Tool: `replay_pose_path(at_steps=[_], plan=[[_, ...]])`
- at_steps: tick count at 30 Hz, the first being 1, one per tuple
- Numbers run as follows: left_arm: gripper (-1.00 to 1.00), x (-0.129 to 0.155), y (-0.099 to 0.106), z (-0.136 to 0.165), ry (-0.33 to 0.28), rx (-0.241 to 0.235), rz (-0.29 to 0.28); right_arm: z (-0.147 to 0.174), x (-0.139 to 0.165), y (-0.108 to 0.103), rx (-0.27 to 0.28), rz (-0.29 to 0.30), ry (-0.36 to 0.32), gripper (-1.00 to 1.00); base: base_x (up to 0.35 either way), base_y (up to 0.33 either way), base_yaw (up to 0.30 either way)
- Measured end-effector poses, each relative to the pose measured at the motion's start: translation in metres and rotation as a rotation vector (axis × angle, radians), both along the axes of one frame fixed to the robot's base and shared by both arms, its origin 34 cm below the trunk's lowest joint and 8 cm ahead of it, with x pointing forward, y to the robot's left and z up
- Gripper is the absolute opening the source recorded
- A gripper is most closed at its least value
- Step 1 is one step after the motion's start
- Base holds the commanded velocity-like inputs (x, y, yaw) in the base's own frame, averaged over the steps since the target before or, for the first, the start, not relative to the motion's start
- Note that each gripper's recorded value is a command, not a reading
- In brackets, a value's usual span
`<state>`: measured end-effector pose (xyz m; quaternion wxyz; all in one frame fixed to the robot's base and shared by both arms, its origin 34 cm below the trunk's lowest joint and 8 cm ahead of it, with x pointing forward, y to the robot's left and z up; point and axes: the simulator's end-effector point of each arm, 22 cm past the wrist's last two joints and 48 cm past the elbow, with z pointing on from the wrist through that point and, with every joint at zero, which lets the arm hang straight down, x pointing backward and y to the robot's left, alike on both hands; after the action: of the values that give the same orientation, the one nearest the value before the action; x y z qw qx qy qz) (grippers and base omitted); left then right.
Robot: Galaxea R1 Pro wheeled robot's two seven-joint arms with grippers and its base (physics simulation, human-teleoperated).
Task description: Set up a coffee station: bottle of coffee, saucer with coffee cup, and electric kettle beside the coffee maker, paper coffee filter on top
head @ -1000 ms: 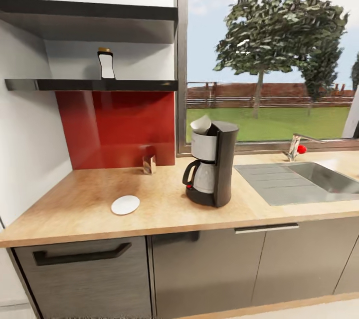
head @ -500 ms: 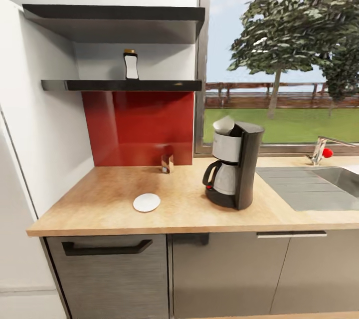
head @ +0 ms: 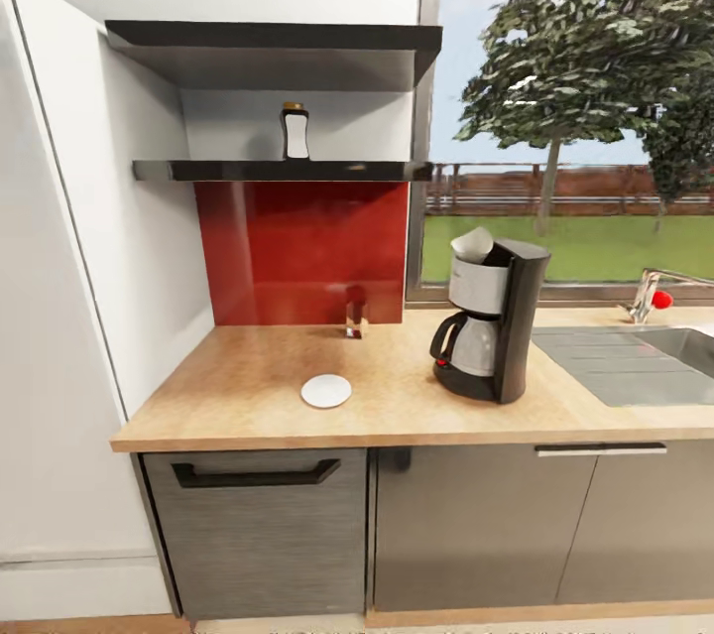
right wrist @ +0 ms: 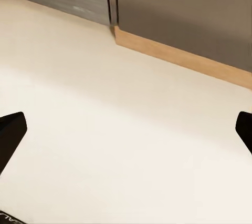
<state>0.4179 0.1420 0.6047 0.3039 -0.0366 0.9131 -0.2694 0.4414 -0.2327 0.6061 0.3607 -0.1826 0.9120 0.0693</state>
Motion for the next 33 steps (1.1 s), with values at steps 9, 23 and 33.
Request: replay_pose_path(at_steps=[9,23,33], plan=[[1.00,0.003,0.002,0.001,0.000,-0.009,0.026,0.000,0.000,0.002,0.003,0.003,0.001,1.00,-0.012,0.017,0.000],[1.00,0.047,0.002,0.030,-0.114,-0.021,0.024,0.001,0.001,0.000,-0.001,-0.001,-0.004,1.00,0.000,0.000,0.000],[1.00,0.165,-0.105,0.170,-0.271,-0.103,-0.016,0.001,0.001,-0.001,-0.001,-0.003,-0.004,1.00,0.000,0.000,0.000]])
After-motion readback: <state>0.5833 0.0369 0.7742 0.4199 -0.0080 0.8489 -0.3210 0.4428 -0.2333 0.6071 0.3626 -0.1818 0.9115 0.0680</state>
